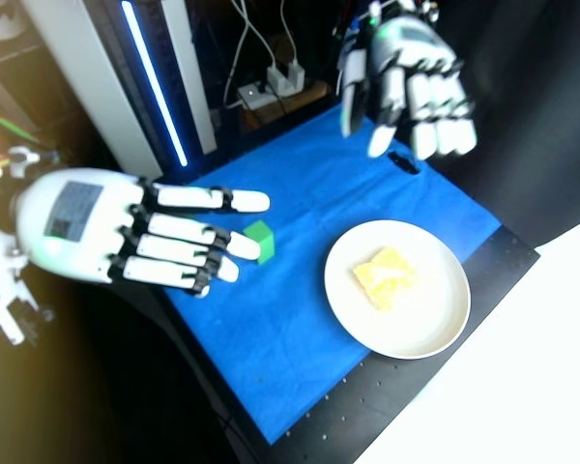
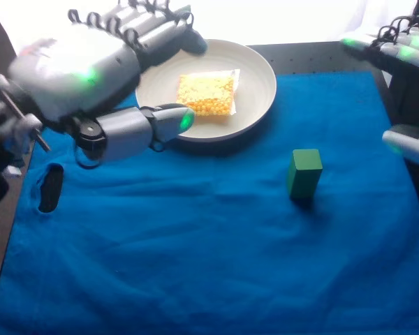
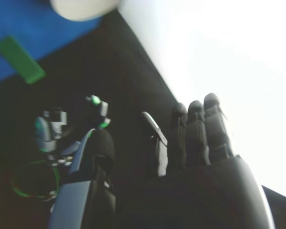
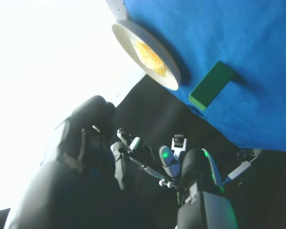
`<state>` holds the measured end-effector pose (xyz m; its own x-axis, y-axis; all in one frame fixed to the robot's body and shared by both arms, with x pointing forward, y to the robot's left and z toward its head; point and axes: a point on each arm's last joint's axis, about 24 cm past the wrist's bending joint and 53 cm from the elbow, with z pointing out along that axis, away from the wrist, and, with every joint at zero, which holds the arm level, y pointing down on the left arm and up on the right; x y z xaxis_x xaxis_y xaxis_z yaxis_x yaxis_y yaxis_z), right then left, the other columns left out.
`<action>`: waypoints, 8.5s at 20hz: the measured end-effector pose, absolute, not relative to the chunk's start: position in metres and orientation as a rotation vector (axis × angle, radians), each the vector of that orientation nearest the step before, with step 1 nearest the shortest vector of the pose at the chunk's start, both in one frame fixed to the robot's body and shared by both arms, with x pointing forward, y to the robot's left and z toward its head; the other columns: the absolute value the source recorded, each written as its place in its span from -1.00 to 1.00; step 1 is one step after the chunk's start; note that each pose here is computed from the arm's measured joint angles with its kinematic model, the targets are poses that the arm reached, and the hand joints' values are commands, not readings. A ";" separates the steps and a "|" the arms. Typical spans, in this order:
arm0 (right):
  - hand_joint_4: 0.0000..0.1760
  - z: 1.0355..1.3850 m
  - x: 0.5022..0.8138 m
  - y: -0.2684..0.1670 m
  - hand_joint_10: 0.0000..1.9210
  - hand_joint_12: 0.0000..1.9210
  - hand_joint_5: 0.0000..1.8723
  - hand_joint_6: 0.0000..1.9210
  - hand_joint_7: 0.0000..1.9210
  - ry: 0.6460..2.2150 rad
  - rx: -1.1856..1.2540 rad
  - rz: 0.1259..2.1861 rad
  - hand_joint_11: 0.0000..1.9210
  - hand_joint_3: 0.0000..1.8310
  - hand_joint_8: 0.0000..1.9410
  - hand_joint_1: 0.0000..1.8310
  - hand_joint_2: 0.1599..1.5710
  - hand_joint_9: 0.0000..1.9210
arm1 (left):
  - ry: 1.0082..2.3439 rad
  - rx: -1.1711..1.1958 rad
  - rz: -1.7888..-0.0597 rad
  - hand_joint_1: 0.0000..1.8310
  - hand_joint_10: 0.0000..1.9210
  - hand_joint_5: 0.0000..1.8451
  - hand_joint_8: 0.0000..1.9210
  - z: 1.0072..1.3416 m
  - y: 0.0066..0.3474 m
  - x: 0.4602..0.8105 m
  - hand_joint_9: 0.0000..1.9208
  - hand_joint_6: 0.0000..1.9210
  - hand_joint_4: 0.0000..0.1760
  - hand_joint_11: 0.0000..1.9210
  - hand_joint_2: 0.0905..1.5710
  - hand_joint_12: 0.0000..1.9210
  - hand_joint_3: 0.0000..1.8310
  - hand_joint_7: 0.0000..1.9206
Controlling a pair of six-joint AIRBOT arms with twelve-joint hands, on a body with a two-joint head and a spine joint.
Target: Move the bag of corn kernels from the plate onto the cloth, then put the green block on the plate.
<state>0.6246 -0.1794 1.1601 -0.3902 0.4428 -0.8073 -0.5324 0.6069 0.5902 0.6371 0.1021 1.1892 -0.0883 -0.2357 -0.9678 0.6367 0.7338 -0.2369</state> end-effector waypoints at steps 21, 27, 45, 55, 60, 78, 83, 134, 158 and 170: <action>-1.00 1.123 0.619 -0.161 -1.00 -1.00 -1.00 -1.00 -1.00 1.778 -0.107 1.021 -1.00 -0.98 -1.00 -0.52 0.76 -1.00 | 1.833 0.171 -0.640 -0.09 -1.00 -1.00 -1.00 1.106 0.069 0.757 -1.00 -1.00 -0.09 -1.00 0.37 -0.26 -1.00 -1.00; -1.00 1.123 0.620 -0.162 -1.00 -1.00 -1.00 -1.00 -1.00 1.777 -0.106 1.019 -1.00 -0.99 -1.00 -0.50 0.76 -1.00 | 1.907 0.141 -0.614 -0.02 -0.99 -0.76 -0.99 1.084 0.070 0.766 -0.96 -0.97 -0.70 -1.00 0.43 -0.75 -0.99 -0.78; -1.00 1.123 0.620 -0.162 -1.00 -1.00 -1.00 -1.00 -1.00 1.779 -0.100 1.024 -1.00 -0.99 -1.00 -0.55 0.81 -1.00 | 1.885 0.136 -0.616 0.36 0.42 -0.79 -0.01 1.089 0.078 0.754 -0.71 0.10 -1.00 -0.74 0.53 0.89 -1.00 -0.66; -1.00 1.123 0.620 -0.162 -1.00 -1.00 -1.00 -1.00 -1.00 1.781 -0.089 1.032 -1.00 -0.99 -1.00 -0.64 0.83 -1.00 | 1.680 0.185 -0.675 0.39 0.70 -0.87 0.39 1.149 0.095 0.711 -0.71 0.23 -1.00 -0.63 0.58 0.99 -0.99 -0.85; -1.00 1.123 0.620 -0.161 -1.00 -1.00 -1.00 -1.00 -1.00 1.782 -0.075 1.041 -1.00 -0.99 -1.00 -0.63 0.84 -1.00 | 1.644 0.125 -0.761 0.40 0.78 -0.85 0.45 1.148 0.130 0.657 -0.61 0.18 -1.00 -0.66 0.58 1.00 -1.00 -0.83; -1.00 1.118 0.618 -0.156 -1.00 -0.98 -1.00 -1.00 -1.00 1.802 -0.050 1.098 -0.96 -1.00 -1.00 -0.29 0.59 -1.00 | 1.613 0.003 -0.865 -0.46 -1.00 -1.00 -1.00 1.142 0.153 0.618 -1.00 -1.00 0.04 -1.00 0.30 -1.00 -1.00 -1.00; -1.00 1.103 0.620 -0.145 -0.88 0.01 -0.98 -0.99 -0.99 1.824 -0.032 1.134 -1.00 -1.00 -1.00 -0.22 0.49 -0.96 | 1.598 -0.022 -0.849 -0.41 -1.00 -1.00 -1.00 1.144 0.163 0.619 -1.00 -1.00 0.28 -1.00 0.28 -1.00 -1.00 -1.00; -1.00 1.110 0.624 -0.044 -0.21 0.68 -0.68 -0.93 -0.59 1.885 -0.347 1.221 -1.00 -1.00 -0.99 0.11 0.26 -0.88 | 1.591 -0.146 -0.787 -0.59 -1.00 -1.00 -1.00 1.133 0.197 0.617 -1.00 -1.00 0.85 -1.00 0.48 -1.00 -1.00 -1.00; -1.00 1.065 0.626 -0.062 0.50 0.82 -0.30 0.39 -0.07 2.029 -0.312 1.126 -0.72 -1.00 0.35 0.46 0.51 -0.31 | 1.585 -0.179 -0.763 -0.72 -1.00 -1.00 -1.00 1.131 0.209 0.616 -1.00 -1.00 1.00 -1.00 0.55 -1.00 -0.99 -1.00; -1.00 1.068 0.622 -0.056 0.62 0.97 -0.25 0.27 -0.08 2.016 -0.325 1.152 -0.46 -1.00 0.30 0.48 0.48 -0.23 | 1.573 -0.185 -0.763 -0.72 -1.00 -1.00 -1.00 1.134 0.210 0.616 -1.00 -1.00 1.00 -1.00 0.57 -1.00 -1.00 -1.00</action>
<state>0.6218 -0.0557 1.0678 -0.6665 0.1488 -0.7305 -0.5538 0.5571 0.6188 0.6163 0.2104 1.1338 -0.1730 -0.5382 -0.8249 0.3144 0.7635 -0.5641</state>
